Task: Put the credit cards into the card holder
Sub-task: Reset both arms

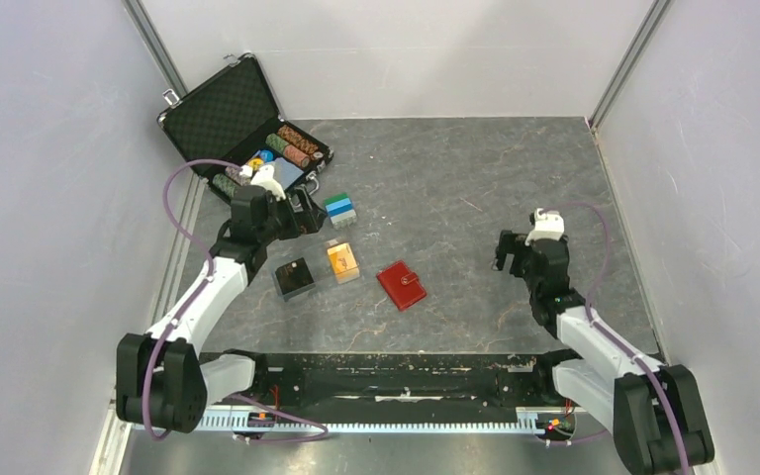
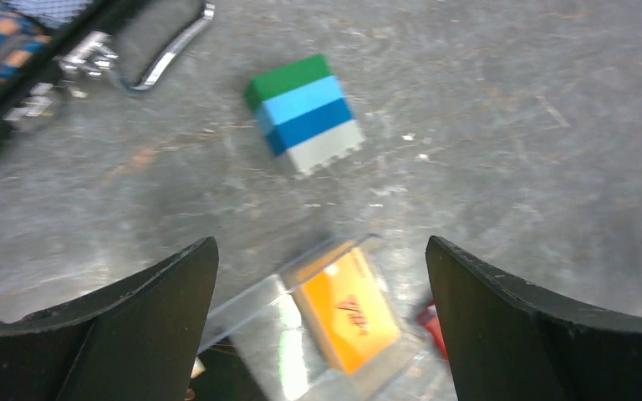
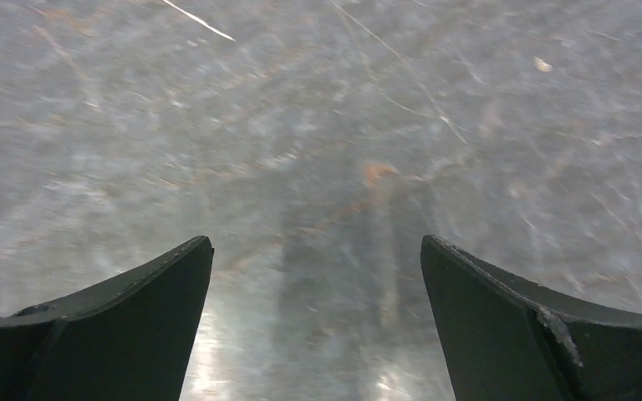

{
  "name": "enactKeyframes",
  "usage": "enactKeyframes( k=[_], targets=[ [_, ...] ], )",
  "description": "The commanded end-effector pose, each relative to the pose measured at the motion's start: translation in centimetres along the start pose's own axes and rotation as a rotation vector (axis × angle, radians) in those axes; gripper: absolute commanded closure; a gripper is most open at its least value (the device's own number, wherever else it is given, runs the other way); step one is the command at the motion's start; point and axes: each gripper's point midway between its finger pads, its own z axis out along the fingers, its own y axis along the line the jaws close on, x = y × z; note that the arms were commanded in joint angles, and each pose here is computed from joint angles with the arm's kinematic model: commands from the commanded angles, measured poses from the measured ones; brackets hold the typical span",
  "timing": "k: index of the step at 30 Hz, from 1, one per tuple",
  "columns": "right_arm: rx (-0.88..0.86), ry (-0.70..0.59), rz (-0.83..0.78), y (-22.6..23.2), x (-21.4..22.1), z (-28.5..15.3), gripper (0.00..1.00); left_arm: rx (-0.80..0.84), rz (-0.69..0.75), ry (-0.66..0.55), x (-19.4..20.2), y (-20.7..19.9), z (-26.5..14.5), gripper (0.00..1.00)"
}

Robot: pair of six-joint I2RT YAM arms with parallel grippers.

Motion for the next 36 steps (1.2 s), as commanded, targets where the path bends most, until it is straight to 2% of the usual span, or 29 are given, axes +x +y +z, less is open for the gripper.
enactKeyframes(
  k=[1, 4, 7, 9, 12, 15, 19, 21, 23, 29, 36],
  targets=[
    [0.2, -0.244, -0.095, -4.6, -1.7, -0.9, 0.02, -0.158, 0.269, -0.135, -0.6, 4.3, -0.6, 0.0],
    [0.215, -0.275, -0.183, -5.6, 0.2, -1.2, 0.02, -0.23, 0.31, -0.2, 0.1, 6.6, -0.3, 0.0],
    [0.229, -0.287, -0.203, -6.3, 1.9, -1.5, 0.02, -0.273, 0.385, -0.236, 0.8, 8.3, 0.4, 0.0],
    [0.222, -0.283, -0.244, -6.1, 1.4, -1.0, 0.02, -0.254, 0.416, -0.305, 0.6, 8.3, 0.6, 0.0],
    [0.212, -0.363, -0.237, -5.9, -0.4, -1.0, 0.02, -0.213, 0.519, -0.411, 0.3, 8.0, 0.8, 0.0],
    [0.202, -0.367, -0.252, -5.8, -1.2, -0.1, 0.02, -0.206, 0.543, -0.398, 0.8, 8.6, 1.7, 0.0],
    [0.228, -0.456, -0.222, -6.8, -1.3, -1.5, 0.02, -0.192, 0.477, -0.398, 1.0, 10.2, 2.3, 0.0],
    [0.223, -0.399, -0.228, -6.7, -0.4, -0.8, 0.02, -0.187, 0.473, -0.427, 1.0, 10.4, 2.4, 0.0],
    [0.224, -0.437, -0.222, -6.7, -1.1, -1.2, 0.02, -0.202, 0.463, -0.404, 1.0, 10.7, 2.6, 0.0],
    [0.226, -0.43, -0.219, -6.7, -0.9, -1.2, 0.02, -0.305, 0.399, -0.414, 0.3, 12.4, 2.5, 0.0],
    [0.225, -0.431, -0.22, -6.7, -0.9, -1.2, 0.02, -0.309, 0.4, -0.413, 0.3, 12.5, 2.4, 0.0]
  ],
)
